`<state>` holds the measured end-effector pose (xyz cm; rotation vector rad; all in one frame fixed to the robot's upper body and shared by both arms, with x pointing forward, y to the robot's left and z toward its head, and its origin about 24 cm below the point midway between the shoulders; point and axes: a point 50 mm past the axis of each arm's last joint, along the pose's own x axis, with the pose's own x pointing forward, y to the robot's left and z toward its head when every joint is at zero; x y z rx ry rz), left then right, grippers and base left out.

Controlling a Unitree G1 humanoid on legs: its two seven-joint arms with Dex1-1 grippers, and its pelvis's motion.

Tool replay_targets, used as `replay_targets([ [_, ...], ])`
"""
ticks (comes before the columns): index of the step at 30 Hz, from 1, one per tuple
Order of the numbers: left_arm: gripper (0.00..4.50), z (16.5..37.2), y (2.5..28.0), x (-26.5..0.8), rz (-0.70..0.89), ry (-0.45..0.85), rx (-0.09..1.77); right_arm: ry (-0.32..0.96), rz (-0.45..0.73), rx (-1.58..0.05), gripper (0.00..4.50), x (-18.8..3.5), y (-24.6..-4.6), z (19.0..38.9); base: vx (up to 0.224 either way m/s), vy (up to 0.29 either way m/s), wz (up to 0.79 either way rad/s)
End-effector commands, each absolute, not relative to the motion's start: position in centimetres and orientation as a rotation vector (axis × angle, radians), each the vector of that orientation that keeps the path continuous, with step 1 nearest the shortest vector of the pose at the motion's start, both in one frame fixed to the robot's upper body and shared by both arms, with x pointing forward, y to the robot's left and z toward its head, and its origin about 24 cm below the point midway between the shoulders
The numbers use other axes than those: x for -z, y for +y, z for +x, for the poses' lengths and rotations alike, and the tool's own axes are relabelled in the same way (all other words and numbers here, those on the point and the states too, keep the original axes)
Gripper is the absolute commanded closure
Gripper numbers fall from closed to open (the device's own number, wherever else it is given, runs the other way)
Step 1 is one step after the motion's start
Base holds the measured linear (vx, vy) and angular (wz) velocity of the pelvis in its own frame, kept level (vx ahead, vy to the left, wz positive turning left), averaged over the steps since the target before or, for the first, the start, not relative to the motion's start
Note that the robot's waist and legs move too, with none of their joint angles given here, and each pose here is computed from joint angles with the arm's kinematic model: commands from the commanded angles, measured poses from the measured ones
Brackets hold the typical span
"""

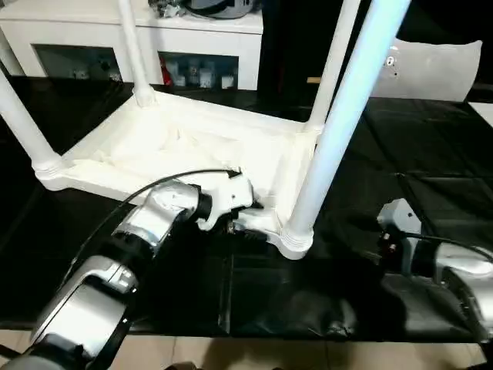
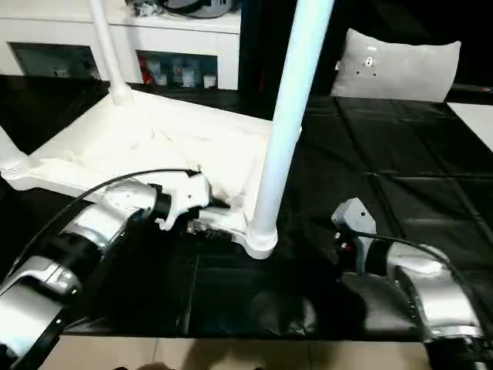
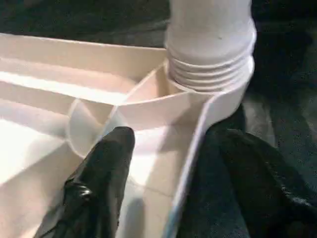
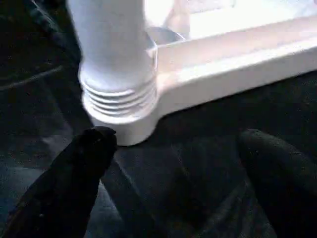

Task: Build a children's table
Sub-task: Rotate table base

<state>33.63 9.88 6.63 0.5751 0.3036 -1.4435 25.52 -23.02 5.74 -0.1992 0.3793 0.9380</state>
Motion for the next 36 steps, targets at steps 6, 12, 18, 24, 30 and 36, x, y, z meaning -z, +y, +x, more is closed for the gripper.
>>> replay_targets([
  [6, 2.02, 34.2, 9.6, -7.0, 0.622, 0.310, 1.473, 0.383, -0.183, -0.971, 0.00, -6.2, -22.9, 25.1, 0.000, 0.000, 0.00],
  [12, 2.48, 34.7, 9.4, -6.7, 0.679, 0.325, 1.450, 0.399, -0.168, -0.991, 0.00, -6.0, -22.8, 25.2, 0.000, 0.000, 0.00],
  [18, 2.98, 34.7, 9.1, -6.6, 0.692, 0.363, 1.500, 0.433, -0.137, -1.040, 0.00, -5.3, -22.9, 24.8, 0.000, 0.000, 0.00],
  [24, 3.40, 34.7, 8.9, -6.7, 0.714, 0.369, 1.524, 0.472, -0.124, -1.080, 0.00, -4.6, -23.4, 24.3, 0.000, 0.000, 0.00],
  [30, 3.84, 34.8, 9.0, -6.7, 0.770, 0.409, 1.537, 0.509, -0.108, -1.074, 0.00, -2.3, -25.1, 23.9, 0.000, 0.000, 0.00],
  [36, 4.21, 34.9, 9.2, -7.0, 0.802, 0.456, 1.578, 0.506, -0.100, -1.063, 0.00, -1.0, -25.7, 23.7, 0.000, 0.000, 0.00],
])
